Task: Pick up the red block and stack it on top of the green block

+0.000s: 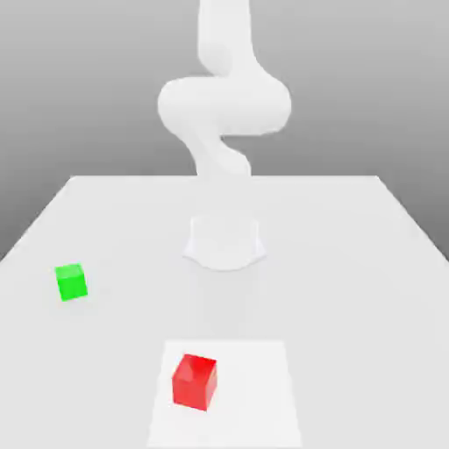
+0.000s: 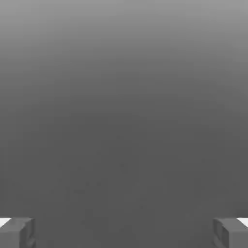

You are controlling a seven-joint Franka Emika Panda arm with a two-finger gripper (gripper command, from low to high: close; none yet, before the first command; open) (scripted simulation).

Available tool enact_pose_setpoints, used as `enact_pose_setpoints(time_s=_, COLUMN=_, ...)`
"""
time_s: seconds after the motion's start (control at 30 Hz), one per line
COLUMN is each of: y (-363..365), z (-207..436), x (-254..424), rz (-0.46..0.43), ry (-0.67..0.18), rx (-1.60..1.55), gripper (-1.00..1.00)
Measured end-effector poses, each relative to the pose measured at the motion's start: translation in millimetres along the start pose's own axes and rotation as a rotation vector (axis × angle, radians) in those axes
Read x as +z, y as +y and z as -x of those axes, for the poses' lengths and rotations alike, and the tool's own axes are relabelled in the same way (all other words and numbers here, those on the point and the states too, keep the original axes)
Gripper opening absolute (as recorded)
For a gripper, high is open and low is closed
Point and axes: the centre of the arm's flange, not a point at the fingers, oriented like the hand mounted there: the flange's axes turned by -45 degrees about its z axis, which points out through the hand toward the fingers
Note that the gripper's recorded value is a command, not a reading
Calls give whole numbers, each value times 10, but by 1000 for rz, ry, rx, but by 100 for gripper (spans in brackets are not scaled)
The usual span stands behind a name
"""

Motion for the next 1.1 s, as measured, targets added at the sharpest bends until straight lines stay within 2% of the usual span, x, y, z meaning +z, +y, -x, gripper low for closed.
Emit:
enact_pose_setpoints(time_s=0.3, y=193, z=704, x=1950, rz=49, ry=-301, rx=97, gripper=0)
enact_pose_setpoints(time_s=0.67, y=446, z=2432, x=3503, rz=103, ry=-660, rx=226, gripper=0)
enact_pose_setpoints(time_s=0.73, y=454, z=2699, x=3679, rz=108, ry=-698, rx=238, gripper=0)
enact_pose_setpoints(time_s=0.87, y=461, z=3023, x=4010, rz=109, ry=-710, rx=241, gripper=0)
enact_pose_setpoints(time_s=0.9, y=463, z=3100, x=4087, rz=109, ry=-710, rx=241, gripper=-100)
enact_pose_setpoints(time_s=1.1, y=460, z=3137, x=4124, rz=109, ry=-710, rx=240, gripper=-100)
